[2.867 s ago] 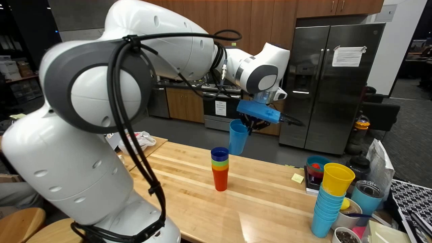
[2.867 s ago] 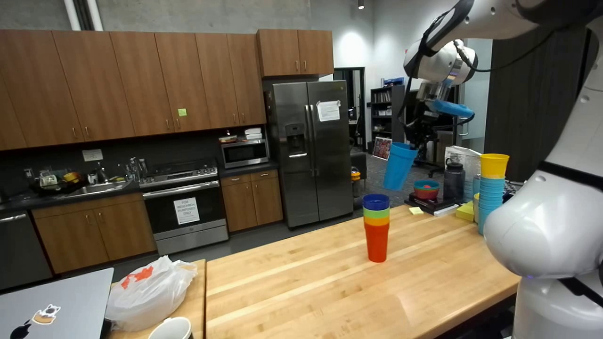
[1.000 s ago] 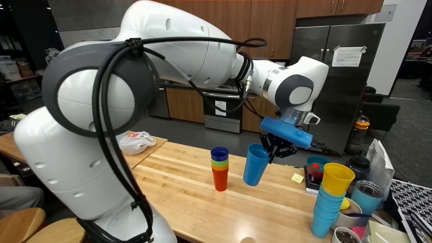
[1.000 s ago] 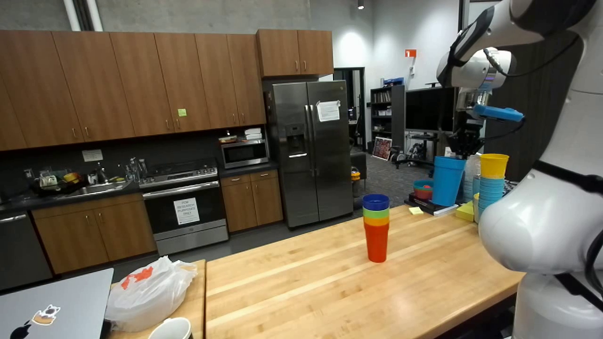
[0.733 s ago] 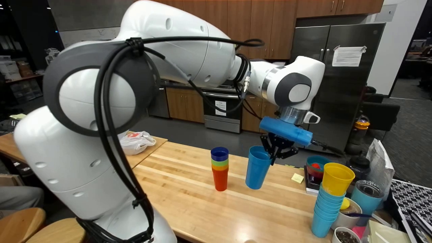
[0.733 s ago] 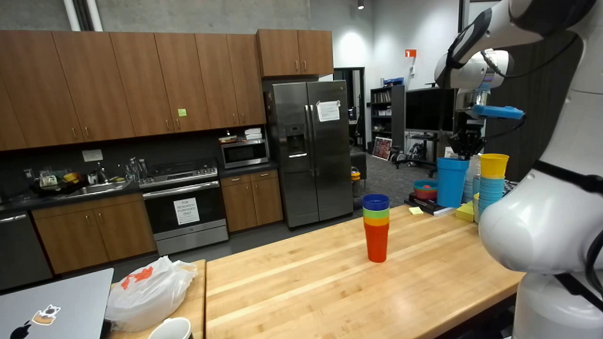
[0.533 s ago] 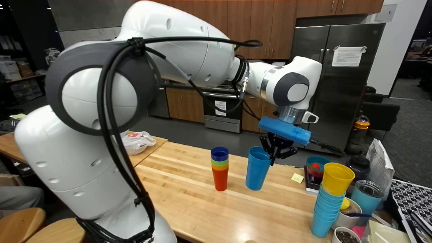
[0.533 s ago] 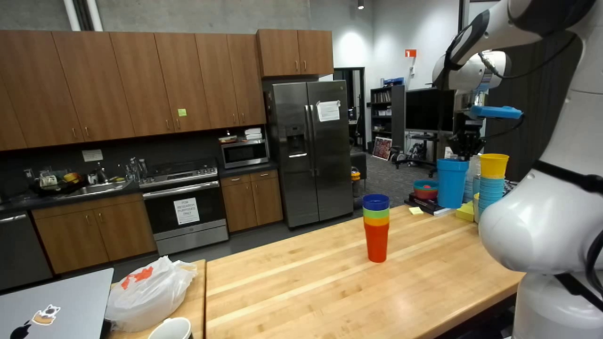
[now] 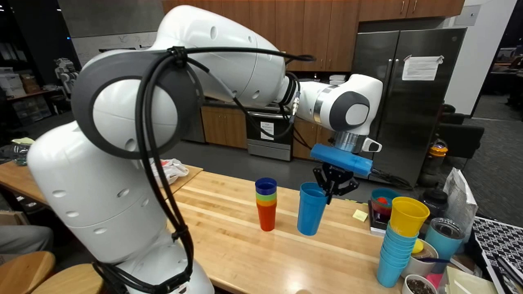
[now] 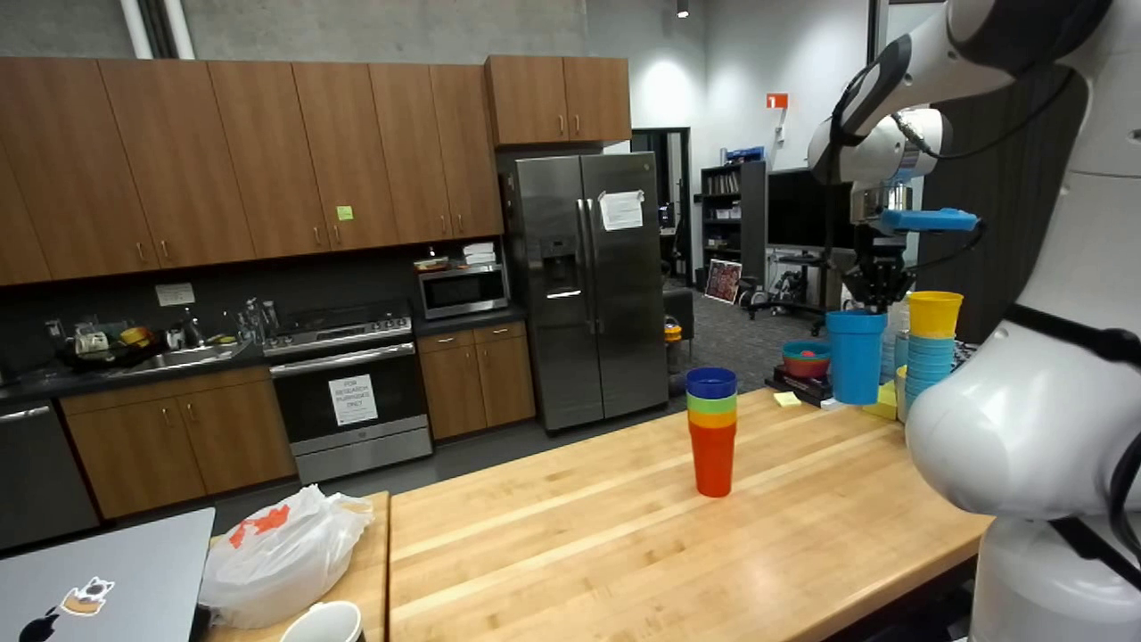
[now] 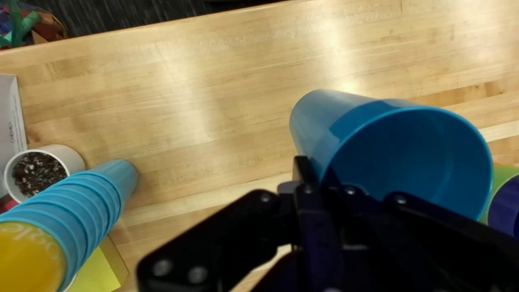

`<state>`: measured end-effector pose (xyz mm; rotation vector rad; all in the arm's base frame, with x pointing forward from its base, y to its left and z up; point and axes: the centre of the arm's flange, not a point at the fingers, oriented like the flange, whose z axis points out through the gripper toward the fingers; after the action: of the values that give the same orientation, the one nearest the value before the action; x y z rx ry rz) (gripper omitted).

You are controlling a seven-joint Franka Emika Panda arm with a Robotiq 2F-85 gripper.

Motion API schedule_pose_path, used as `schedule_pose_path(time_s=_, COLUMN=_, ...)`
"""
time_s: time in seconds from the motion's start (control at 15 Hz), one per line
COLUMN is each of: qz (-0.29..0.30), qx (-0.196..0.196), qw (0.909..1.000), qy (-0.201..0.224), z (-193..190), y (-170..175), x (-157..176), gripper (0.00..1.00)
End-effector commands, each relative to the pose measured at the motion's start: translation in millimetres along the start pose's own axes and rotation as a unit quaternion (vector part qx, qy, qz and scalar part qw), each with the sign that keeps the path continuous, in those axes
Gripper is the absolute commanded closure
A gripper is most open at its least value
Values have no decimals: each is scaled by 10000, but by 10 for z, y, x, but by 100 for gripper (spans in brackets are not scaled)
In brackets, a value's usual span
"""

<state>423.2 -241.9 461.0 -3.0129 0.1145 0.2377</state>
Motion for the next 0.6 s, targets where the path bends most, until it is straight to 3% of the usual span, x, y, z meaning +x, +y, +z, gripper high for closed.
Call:
schedule_pose_path(time_s=0.0, qz=93, qx=-148, qw=9998, qy=-82, z=17, y=-41, x=42, gripper=99)
schedule_pose_path(time_s=0.53, qz=342, qx=-330, qw=9988, qy=121, z=46, y=-71, x=107, gripper=99)
